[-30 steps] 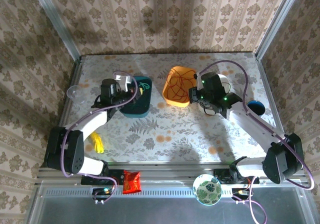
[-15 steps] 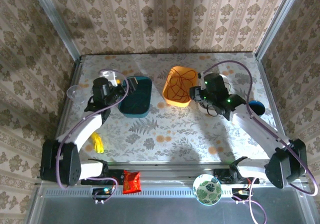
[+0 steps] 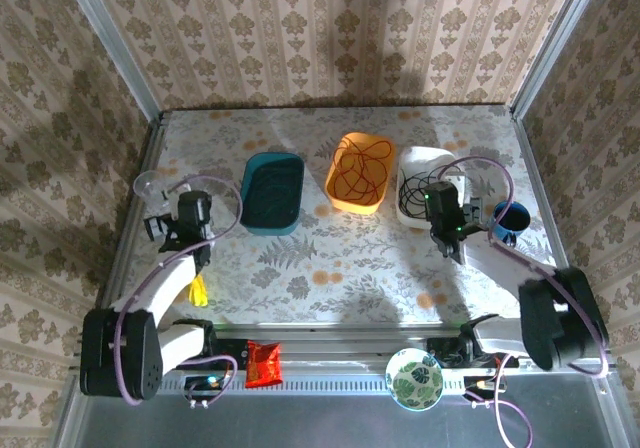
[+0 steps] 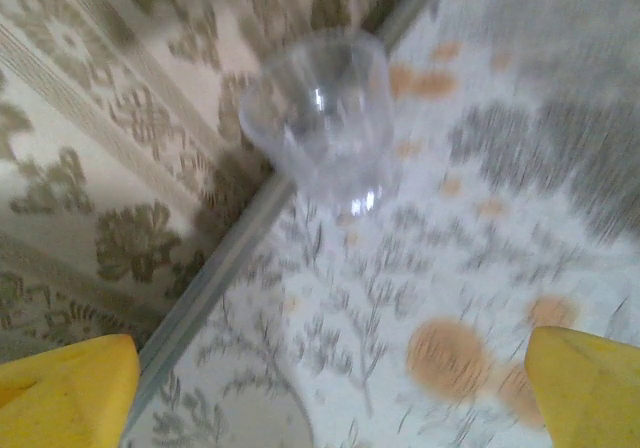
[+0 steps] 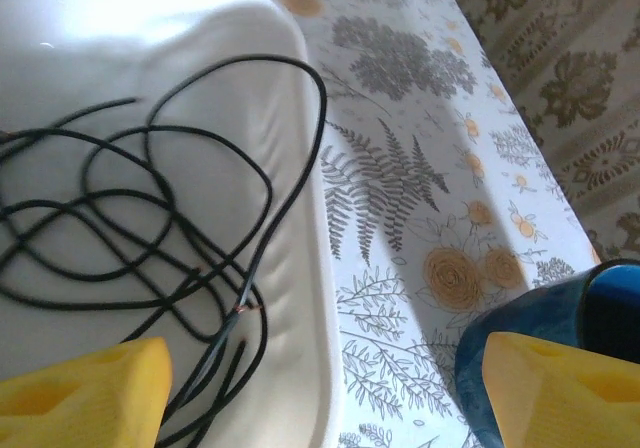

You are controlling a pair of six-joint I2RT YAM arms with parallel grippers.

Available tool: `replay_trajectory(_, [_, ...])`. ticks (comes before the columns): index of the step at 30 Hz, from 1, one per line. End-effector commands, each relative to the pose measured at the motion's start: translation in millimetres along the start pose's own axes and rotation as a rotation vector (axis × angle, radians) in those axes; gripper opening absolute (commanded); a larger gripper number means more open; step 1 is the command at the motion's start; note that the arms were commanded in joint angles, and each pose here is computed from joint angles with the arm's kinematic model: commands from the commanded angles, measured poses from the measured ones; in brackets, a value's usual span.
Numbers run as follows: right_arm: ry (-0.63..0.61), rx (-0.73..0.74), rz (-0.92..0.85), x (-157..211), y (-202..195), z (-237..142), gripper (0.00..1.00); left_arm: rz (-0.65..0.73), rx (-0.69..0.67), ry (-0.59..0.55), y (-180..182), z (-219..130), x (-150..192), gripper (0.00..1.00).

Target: Untangle the cables

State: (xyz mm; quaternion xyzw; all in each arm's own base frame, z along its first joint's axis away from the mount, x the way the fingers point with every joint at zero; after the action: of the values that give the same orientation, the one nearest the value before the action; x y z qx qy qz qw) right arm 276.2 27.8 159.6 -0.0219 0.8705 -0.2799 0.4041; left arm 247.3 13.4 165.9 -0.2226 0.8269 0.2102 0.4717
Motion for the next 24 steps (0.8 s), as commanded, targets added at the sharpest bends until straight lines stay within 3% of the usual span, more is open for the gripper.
replay_trajectory(1, [-0.14, 0.113, 0.084, -12, 1, 12, 0.87, 0.045, 0.012, -0.039, -9, 15, 1, 1.0])
replay_trajectory(3, [-0.229, 0.08, 0.087, -16, 5, 14, 0.91, 0.068, 0.075, -0.065, -19, 21, -2, 1.0])
replay_trajectory(4, [-0.275, 0.051, 0.082, -17, 7, 16, 1.0, 0.057, 0.123, -0.093, -24, 23, -4, 1.0])
replay_trajectory(6, [-0.332, -0.012, 0.092, -13, 11, 26, 1.0, 0.038, 0.211, -0.149, -30, 27, -8, 1.0])
replay_trajectory(8, [-0.281, -0.051, 0.115, -14, 6, 33, 1.0, 0.033, 0.295, -0.188, -38, 30, -10, 1.0])
replay_trajectory(10, [-0.287, -0.122, 0.157, -9, -2, 39, 1.0, 0.054, 0.354, -0.14, -45, 34, -12, 1.0])
replay_trajectory(14, [-0.374, -0.303, 0.192, 7, -4, 50, 1.0, 0.023, 0.545, -0.171, -53, 37, 5, 1.0])
replay_trajectory(16, [-0.336, -0.323, 0.182, 6, -5, 49, 1.0, -0.009, 0.496, -0.255, -51, 43, 12, 1.0])
replay_trajectory(17, [-0.36, -0.318, 0.188, 6, -4, 50, 1.0, -0.056, 0.475, -0.171, -43, 45, 12, 1.0])
replay_trajectory(19, [-0.345, -0.32, 0.185, 6, -5, 49, 1.0, -0.055, 0.492, -0.228, -42, 47, 11, 1.0])
replay_trajectory(20, [-0.354, -0.318, 0.186, 6, -4, 50, 1.0, -0.062, 0.502, -0.184, -42, 47, 12, 1.0])
replay_trajectory(24, [-0.353, -0.307, 0.182, 6, -4, 48, 1.0, -0.06, 0.502, -0.19, -43, 49, 10, 1.0])
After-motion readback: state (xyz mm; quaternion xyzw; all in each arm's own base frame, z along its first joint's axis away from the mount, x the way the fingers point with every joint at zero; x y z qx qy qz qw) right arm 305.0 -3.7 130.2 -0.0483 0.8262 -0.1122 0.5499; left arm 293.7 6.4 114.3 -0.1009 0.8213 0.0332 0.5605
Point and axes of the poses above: each hand's point on the last joint's axis, 136 mm out from that joint toward the fingers, its own z axis out along the fingers, its own y axis along the line the jaws close on, x = y × z, the point moved 10 cm from there along -z, back along the fingers, and after that the axes turned 13 degrees about -z, right-handed, at the moved point
